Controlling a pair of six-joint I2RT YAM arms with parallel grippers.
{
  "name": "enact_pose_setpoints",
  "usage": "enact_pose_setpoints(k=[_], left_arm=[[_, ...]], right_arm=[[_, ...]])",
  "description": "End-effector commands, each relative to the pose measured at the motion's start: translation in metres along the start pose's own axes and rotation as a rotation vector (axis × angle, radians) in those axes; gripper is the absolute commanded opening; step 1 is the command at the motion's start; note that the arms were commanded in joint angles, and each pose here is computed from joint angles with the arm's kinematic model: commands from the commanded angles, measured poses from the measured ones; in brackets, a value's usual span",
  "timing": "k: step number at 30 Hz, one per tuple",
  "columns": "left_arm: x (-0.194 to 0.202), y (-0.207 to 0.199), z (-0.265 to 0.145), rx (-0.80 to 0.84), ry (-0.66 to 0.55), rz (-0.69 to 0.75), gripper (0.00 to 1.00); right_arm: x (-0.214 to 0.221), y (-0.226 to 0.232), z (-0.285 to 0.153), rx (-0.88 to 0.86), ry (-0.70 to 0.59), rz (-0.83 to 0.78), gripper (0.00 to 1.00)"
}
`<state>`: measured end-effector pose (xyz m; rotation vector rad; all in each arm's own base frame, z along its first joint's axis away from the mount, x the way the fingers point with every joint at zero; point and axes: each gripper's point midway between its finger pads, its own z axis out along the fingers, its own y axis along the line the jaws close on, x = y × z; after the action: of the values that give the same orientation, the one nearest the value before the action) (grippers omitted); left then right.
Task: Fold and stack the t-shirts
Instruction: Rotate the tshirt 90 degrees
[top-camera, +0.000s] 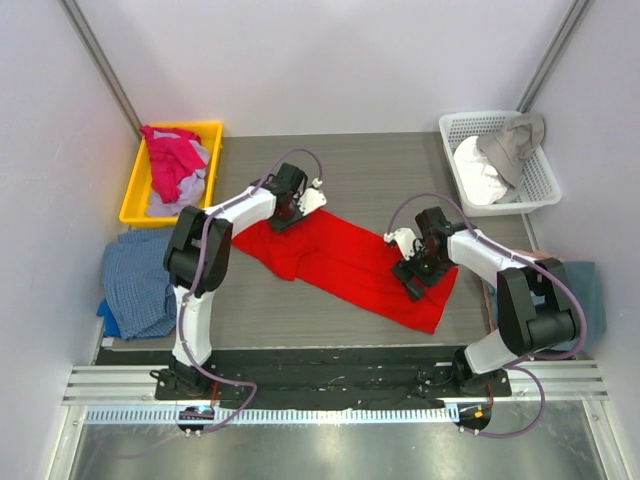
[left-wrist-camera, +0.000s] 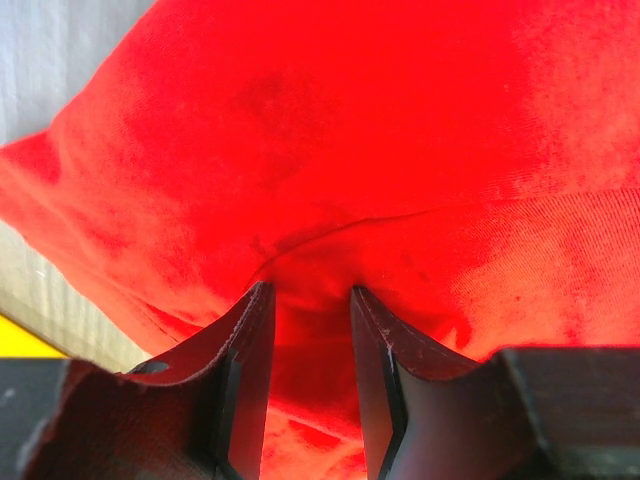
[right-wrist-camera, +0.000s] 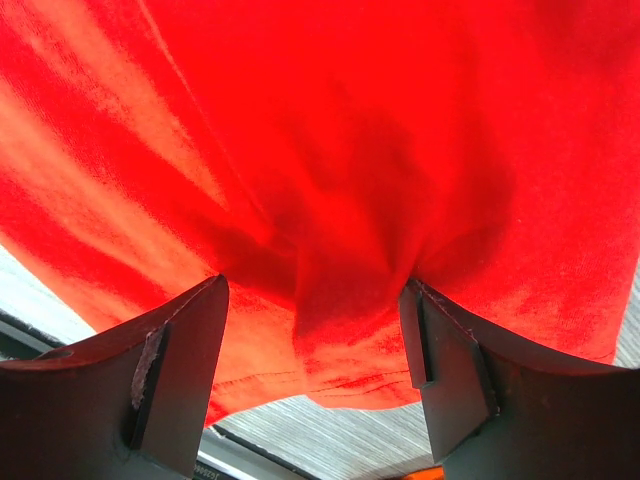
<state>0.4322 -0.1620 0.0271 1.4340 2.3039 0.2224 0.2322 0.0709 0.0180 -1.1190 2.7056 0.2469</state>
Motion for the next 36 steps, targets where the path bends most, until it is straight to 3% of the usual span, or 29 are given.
enact_pose_setpoints(k=[1, 22, 36], left_arm=[[-0.013, 0.01, 0.013, -0.002, -0.018, -0.04, 0.4], [-0.08, 0.061, 0.064, -0.098, -0.092, -0.064, 0.41], [-0.124, 0.108, 0.076, -0.271, -0.215, -0.021, 0.47]], right_arm=[[-0.006, 0.004, 0.019, -0.003, -0.012, -0.039, 0.77], [-0.048, 0.08, 0.049, -0.047, 0.003, -0.338, 0.76], [-0.067, 0.145, 0.045, -0.163, 0.024, -0.381, 0.76]])
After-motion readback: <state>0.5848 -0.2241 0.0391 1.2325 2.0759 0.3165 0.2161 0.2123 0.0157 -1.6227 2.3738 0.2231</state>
